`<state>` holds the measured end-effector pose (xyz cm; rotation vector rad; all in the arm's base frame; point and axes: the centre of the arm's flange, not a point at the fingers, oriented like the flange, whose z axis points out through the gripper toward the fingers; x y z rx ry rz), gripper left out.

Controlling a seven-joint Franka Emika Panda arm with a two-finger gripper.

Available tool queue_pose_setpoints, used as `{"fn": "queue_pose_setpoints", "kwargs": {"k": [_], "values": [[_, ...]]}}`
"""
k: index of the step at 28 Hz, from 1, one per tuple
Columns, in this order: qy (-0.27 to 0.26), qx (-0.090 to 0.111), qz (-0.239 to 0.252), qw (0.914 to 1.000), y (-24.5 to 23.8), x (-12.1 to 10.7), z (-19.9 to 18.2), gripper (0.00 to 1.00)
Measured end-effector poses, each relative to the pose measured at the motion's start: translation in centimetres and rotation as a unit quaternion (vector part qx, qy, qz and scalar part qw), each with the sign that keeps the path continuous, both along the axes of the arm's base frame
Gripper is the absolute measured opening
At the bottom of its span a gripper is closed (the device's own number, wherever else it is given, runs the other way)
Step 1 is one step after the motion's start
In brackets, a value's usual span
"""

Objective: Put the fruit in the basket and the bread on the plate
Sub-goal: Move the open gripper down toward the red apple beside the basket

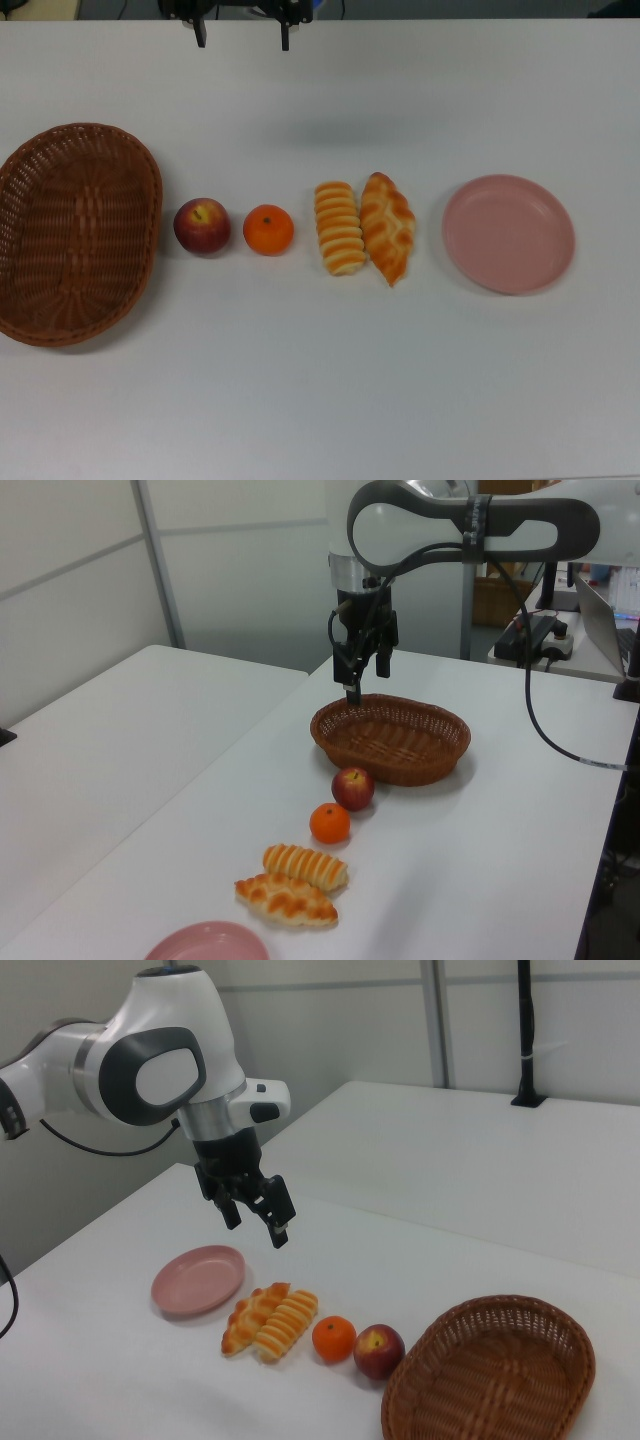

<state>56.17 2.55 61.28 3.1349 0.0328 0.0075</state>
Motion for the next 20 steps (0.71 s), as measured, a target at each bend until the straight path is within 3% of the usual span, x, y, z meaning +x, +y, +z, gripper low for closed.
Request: {"fn": "queue_pose_setpoints", "kwargs": {"k": [9,20], "values": [[0.003,0.000,-0.001,1.0000,-0.1,0.1,-0.3,1.00],[0.032,0.001,-0.010,0.9994,-1.4,3.3,-6.1,1.00]]}}
